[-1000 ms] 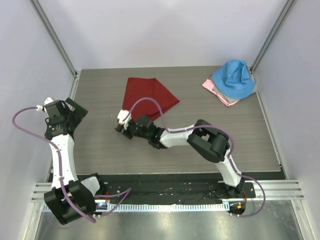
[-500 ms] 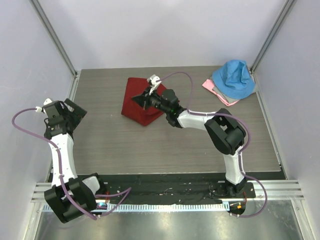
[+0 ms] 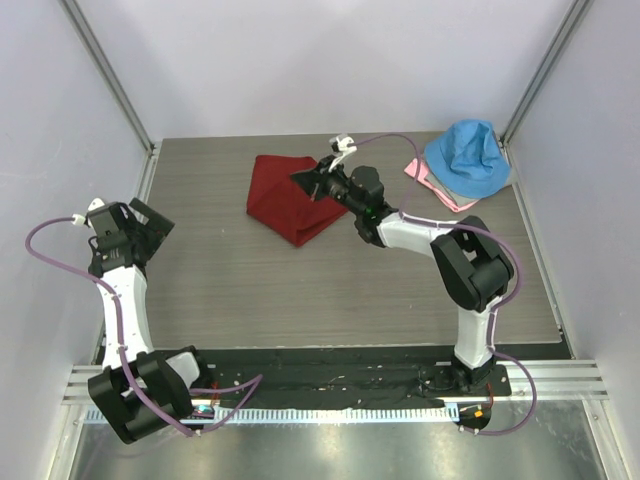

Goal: Fold the napkin, place the utensils inside, and roll it up
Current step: Fold the napkin

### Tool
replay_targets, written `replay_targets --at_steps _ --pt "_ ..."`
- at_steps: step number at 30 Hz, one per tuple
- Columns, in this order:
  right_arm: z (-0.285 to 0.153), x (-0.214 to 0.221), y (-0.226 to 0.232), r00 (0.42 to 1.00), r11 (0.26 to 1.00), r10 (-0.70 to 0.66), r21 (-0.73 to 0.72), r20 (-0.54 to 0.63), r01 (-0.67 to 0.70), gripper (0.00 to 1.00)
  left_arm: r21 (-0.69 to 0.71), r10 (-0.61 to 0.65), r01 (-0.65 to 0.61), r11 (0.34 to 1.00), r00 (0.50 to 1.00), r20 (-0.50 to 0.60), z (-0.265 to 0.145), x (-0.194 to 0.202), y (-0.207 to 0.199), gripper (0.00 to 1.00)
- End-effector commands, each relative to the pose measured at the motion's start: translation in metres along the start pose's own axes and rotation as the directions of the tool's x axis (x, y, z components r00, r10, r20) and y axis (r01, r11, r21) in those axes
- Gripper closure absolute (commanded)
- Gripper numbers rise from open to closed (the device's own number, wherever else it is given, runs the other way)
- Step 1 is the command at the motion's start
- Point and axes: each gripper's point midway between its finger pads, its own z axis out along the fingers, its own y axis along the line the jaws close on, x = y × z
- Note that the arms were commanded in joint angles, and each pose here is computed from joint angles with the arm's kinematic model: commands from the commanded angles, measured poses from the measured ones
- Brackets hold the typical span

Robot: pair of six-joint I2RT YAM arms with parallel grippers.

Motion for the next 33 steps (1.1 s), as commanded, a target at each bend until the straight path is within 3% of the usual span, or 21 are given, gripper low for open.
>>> replay_targets --at_steps 1,20,33 --pt "-0.01 -0.044 -0.006 0.993 1.0 0.0 0.03 0.114 -0.004 0.99 0.042 -0.018 0.017 0.999 0.999 0.033 0.002 -0.009 -0.008 0.0" --pt "-0.042 0.006 -0.129 0.99 0.954 0.105 0.27 0.095 -0.127 0.99 0.053 -0.023 0.022 0.998 1.0 0.018 0.004 -0.006 -0.009 0.0" --pt "-0.064 0.038 -0.171 0.985 0.909 0.154 0.38 0.076 -0.171 0.99 0.056 -0.023 0.023 0.998 1.0 0.012 0.005 -0.005 -0.009 0.0"
